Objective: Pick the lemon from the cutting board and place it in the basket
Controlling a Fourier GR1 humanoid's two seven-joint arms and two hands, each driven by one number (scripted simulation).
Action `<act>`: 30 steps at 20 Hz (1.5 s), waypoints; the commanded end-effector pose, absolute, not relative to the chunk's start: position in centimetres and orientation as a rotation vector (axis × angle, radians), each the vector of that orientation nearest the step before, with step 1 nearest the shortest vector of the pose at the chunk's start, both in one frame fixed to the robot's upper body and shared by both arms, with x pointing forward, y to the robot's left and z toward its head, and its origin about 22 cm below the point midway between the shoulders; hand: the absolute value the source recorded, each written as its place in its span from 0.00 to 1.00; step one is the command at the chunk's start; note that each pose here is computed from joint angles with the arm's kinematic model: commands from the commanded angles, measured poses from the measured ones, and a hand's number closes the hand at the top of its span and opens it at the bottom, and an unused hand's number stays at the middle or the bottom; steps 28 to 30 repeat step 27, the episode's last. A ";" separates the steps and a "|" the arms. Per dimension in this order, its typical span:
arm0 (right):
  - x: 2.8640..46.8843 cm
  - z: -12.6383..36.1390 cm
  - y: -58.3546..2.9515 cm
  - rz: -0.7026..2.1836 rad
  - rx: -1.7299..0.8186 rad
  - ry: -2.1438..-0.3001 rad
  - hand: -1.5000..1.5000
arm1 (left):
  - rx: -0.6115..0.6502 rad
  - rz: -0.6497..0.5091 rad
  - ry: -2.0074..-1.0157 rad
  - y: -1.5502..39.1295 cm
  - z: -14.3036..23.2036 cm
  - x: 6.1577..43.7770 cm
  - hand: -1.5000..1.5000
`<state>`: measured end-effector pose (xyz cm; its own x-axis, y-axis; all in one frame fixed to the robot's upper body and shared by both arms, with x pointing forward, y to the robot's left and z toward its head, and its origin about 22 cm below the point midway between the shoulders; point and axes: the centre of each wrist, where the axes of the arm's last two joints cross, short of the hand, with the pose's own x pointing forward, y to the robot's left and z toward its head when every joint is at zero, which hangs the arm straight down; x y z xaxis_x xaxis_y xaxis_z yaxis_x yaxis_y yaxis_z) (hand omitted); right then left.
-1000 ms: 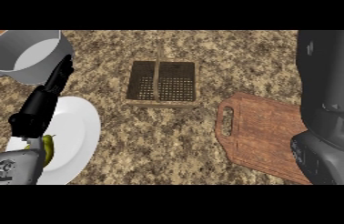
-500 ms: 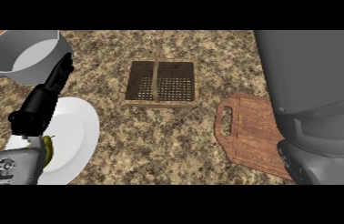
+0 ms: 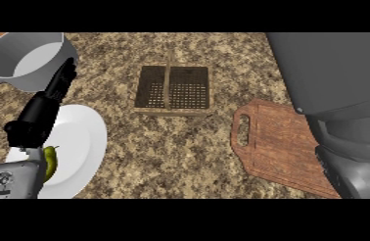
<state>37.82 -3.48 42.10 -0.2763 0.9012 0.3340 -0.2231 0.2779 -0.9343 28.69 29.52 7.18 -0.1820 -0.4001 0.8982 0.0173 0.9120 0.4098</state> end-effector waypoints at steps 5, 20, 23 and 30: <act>37.7 40.7 -1.9 1.305 -0.519 -1.374 0.00 | 0.317 -0.371 -1.713 29.9 7.5 28.6 0.50; 40.0 42.6 -11.1 0.392 -0.351 -1.635 0.00 | 0.284 -0.389 -1.725 28.3 7.4 28.9 0.50; 40.5 42.7 -14.9 0.271 -0.403 -1.614 0.00 | 0.282 -0.388 -1.714 29.6 8.7 28.7 0.50; 40.9 42.9 -21.3 0.177 -0.408 -1.649 0.00 | 0.290 -0.365 -1.729 29.1 8.1 30.5 0.50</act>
